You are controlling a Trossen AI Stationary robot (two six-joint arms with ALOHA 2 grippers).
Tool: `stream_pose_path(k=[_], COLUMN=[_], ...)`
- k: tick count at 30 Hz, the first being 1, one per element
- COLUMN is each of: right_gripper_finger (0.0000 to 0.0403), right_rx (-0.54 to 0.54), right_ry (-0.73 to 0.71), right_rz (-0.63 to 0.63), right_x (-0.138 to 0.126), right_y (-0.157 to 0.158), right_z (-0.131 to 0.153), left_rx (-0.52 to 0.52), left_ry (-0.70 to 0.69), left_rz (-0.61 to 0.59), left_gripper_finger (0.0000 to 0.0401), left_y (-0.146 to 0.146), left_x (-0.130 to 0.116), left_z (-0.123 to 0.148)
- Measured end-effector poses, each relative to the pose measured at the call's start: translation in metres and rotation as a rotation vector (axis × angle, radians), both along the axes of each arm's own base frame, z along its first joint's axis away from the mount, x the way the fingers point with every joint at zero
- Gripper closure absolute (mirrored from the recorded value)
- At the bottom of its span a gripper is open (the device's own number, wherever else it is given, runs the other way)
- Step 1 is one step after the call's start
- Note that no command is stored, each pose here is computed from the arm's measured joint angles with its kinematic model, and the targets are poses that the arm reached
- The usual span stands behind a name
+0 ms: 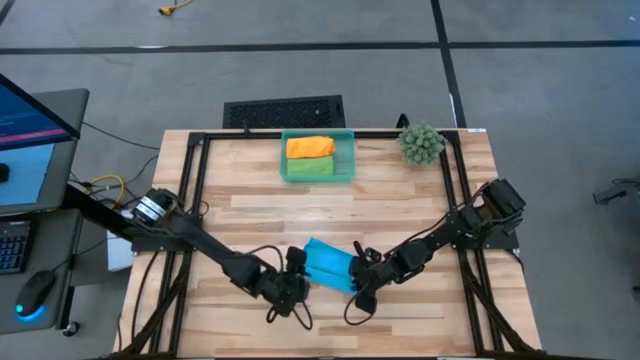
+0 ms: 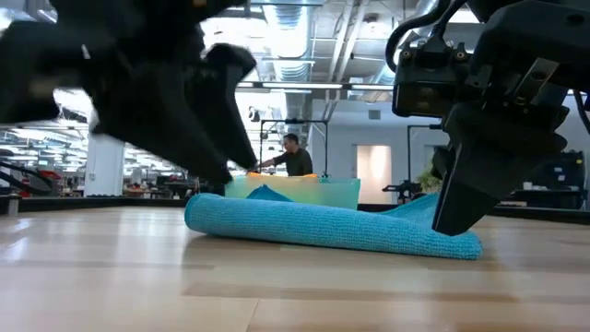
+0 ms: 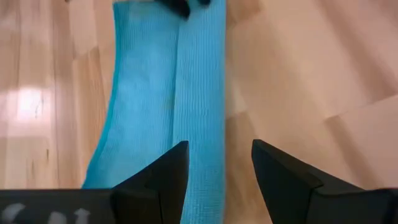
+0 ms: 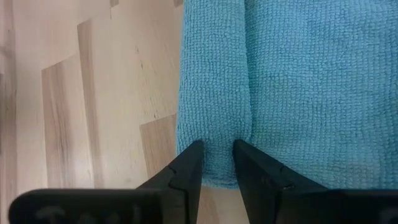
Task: Roll microfiber towels into tight, uniform cylinder then place into a basket
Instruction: Roll the blue microfiber cloth
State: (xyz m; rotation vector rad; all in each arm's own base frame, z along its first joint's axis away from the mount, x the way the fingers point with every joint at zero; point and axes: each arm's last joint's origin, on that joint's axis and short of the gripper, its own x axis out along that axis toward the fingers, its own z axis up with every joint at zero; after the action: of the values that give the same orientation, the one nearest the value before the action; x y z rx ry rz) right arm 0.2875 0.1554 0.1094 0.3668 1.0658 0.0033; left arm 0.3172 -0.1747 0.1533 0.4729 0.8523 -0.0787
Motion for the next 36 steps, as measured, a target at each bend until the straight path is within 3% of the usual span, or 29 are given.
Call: stream_pose_path(k=[6,14,19,25,30,36], right_gripper_finger=[0.0283,0.0283,0.0283,0.0283,0.0283,0.0283], right_rx=[0.001,0.003,0.003,0.003,0.003,0.004], right_ry=[0.000,0.001,0.001,0.001,0.001,0.001], right_rz=[0.001,0.002,0.003,0.003,0.003,0.003], right_x=[0.000,0.000,0.000,0.000,0.000,0.000], right_y=[0.000,0.001,0.001,0.001,0.001,0.001], right_z=[0.000,0.000,0.000,0.000,0.000,0.001], left_rx=[0.116,0.077,0.142,0.221,0.145,0.118], left_ry=[0.028,0.102,0.086,0.058,0.022,0.035], left_rz=[0.062,0.097,0.128,0.132,0.134,0.121], left_gripper_finger=[0.0232,0.0232,0.0232,0.0232,0.0232,0.0232], left_y=[0.006,0.014,0.014,0.013,0.012,0.010], left_x=[0.005,0.010,0.009,0.002,-0.003,-0.006], left_z=[-0.027,-0.044,-0.049,-0.036,-0.010,-0.007])
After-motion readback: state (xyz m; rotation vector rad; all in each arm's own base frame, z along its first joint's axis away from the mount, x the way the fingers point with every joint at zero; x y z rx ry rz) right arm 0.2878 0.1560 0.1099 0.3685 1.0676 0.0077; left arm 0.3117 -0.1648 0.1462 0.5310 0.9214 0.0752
